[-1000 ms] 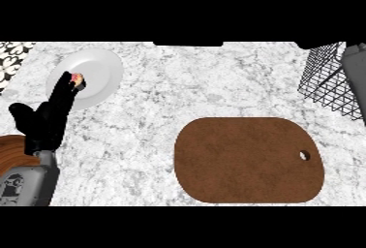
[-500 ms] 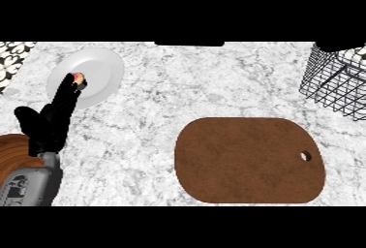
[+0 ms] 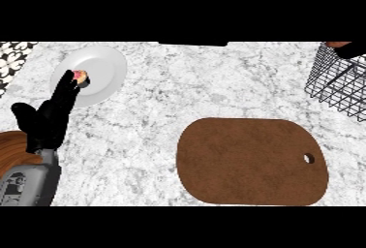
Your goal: Pick the sweet potato from the cutting board and place it in the basket
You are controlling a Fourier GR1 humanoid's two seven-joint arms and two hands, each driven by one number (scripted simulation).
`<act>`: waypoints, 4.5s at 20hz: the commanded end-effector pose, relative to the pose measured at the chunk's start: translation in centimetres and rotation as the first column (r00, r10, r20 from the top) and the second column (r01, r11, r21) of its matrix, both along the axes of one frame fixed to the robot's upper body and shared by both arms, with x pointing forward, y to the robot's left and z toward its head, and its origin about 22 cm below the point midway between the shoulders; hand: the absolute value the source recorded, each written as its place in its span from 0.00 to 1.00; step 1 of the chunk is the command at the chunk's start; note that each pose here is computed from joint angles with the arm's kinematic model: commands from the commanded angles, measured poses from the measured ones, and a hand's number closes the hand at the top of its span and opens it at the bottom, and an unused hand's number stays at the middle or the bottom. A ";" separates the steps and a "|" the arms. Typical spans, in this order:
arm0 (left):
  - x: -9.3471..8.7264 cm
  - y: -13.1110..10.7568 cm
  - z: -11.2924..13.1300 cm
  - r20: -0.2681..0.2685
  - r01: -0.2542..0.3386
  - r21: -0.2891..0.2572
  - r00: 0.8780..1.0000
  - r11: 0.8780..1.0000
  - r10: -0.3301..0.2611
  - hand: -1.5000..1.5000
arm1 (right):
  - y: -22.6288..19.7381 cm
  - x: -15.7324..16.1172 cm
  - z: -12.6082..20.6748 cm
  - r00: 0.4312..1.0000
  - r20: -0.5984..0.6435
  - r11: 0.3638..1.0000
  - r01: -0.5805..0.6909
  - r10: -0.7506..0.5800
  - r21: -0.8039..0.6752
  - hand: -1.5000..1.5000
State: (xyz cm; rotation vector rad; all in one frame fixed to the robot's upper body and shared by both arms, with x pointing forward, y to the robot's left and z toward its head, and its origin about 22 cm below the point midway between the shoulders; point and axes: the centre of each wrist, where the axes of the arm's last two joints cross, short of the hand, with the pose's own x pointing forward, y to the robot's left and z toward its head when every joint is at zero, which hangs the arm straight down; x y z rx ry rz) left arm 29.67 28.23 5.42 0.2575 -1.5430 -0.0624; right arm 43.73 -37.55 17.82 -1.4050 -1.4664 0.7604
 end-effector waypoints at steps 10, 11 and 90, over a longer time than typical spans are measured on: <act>0.4 0.4 0.7 -0.002 -0.005 -0.008 1.000 1.000 0.005 0.50 | -0.6 0.4 -0.9 0.990 -0.114 0.990 0.071 -0.085 -0.123 1.00; -0.5 0.0 0.4 0.004 0.001 -0.016 1.000 1.000 -0.001 0.50 | 0.8 1.2 0.4 0.979 -0.171 0.988 0.093 -0.113 -0.121 1.00; -0.1 0.4 -0.3 -0.006 -0.027 0.001 1.000 1.000 0.027 0.50 | -17.4 -11.6 -0.7 0.965 -0.085 0.667 0.234 -0.248 0.707 0.00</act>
